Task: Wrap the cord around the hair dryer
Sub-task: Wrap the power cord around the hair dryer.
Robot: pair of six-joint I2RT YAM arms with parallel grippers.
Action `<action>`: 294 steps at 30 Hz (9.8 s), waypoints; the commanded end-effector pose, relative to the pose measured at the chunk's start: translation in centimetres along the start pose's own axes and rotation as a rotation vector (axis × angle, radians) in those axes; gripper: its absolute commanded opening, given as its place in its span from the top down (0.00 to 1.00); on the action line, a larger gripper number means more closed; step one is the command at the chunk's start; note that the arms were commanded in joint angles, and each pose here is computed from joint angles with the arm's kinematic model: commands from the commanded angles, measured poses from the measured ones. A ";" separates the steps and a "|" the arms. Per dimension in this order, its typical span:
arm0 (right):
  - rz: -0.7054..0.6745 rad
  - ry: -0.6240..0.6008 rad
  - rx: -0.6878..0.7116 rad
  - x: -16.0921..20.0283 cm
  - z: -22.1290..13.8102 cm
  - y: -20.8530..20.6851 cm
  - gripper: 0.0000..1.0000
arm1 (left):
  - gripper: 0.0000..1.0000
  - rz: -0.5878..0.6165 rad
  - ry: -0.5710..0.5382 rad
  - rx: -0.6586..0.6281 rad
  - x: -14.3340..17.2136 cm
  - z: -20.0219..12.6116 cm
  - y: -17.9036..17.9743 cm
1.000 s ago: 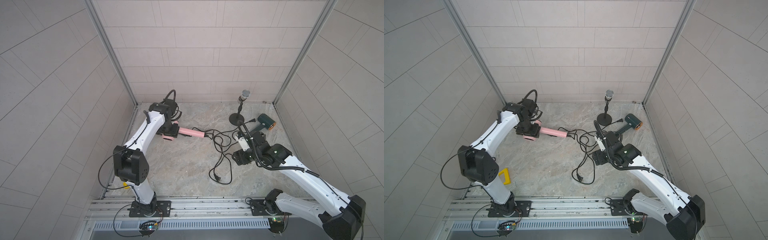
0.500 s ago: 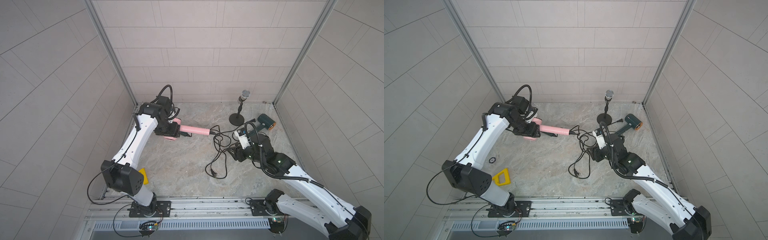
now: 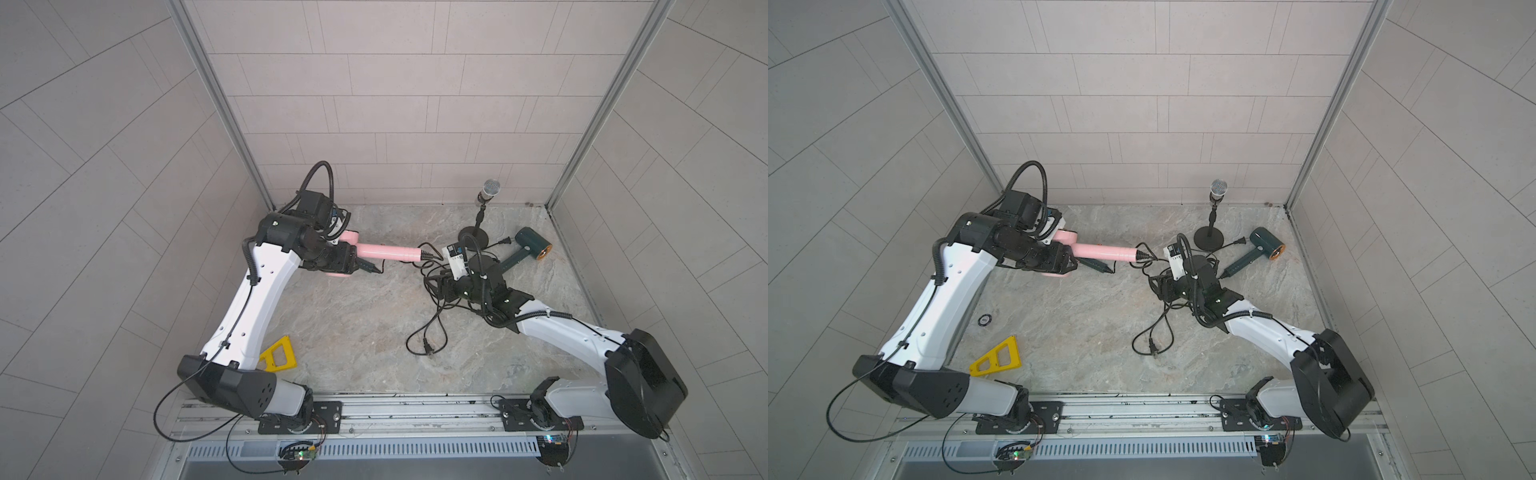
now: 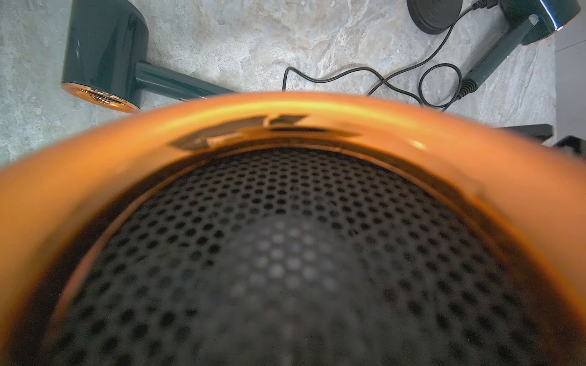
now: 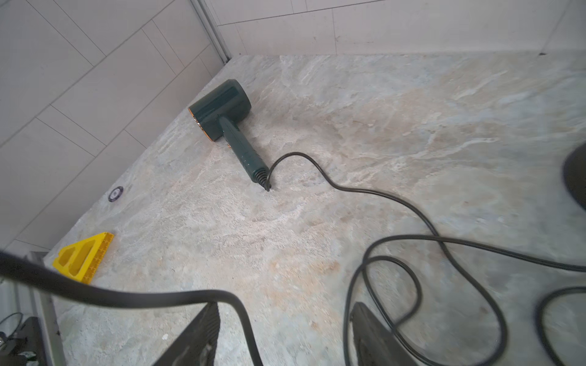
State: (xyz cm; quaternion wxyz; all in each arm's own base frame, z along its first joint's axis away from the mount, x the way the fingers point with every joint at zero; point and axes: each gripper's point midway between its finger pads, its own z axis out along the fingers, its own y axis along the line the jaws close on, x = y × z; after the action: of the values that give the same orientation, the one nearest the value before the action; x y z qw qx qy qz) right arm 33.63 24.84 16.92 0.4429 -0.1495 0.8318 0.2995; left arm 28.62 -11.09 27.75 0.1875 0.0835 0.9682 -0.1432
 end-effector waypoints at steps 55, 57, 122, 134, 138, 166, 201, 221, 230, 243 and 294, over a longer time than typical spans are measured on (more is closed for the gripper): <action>0.069 0.059 -0.087 2.9 2.3 0.7 1.00 | 1.00 -0.313 -0.295 0.231 -8.7 -0.8 1.4; 0.016 0.165 -0.060 4.5 1.3 0.9 1.00 | 1.00 -0.357 -0.322 0.206 -9.6 0.1 2.6; -0.715 0.427 0.343 -12.5 -3.6 -3.5 1.00 | 1.00 0.121 -0.064 0.153 -3.7 11.7 -0.2; -0.460 0.351 0.308 -6.5 -2.5 -7.0 1.00 | 1.00 -0.215 -0.397 0.607 -9.7 5.9 -1.9; -0.387 0.304 0.270 -4.4 -1.7 -6.9 1.00 | 1.00 -0.335 -0.494 0.627 -11.2 4.7 -0.3; -0.835 0.590 0.251 2.4 -6.8 1.9 1.00 | 1.00 -0.510 -0.586 -0.439 -9.0 5.1 17.1; -0.836 0.435 0.279 -12.0 -1.5 -2.8 1.00 | 1.00 0.144 -0.313 0.379 -2.9 4.7 -3.5; -0.395 0.138 0.027 -8.5 -2.0 2.0 1.00 | 1.00 -0.404 -0.642 0.359 -9.6 1.2 1.8; -0.511 0.207 0.113 -6.9 -2.6 3.7 1.00 | 1.00 -0.442 -0.575 -0.142 -6.3 3.0 9.3; -0.672 0.387 0.149 -8.5 -2.1 5.7 1.00 | 1.00 -0.070 -0.379 -0.543 -2.5 2.2 10.9; -0.571 0.459 -0.115 -11.7 0.3 3.5 1.00 | 1.00 0.524 -0.047 0.114 5.4 8.1 -4.6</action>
State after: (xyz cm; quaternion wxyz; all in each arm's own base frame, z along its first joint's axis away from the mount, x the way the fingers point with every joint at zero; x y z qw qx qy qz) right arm 33.78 26.96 25.06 0.2085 -0.5133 0.8172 0.1588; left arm 30.08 -15.64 19.99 0.2864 0.2438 0.9219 -0.0933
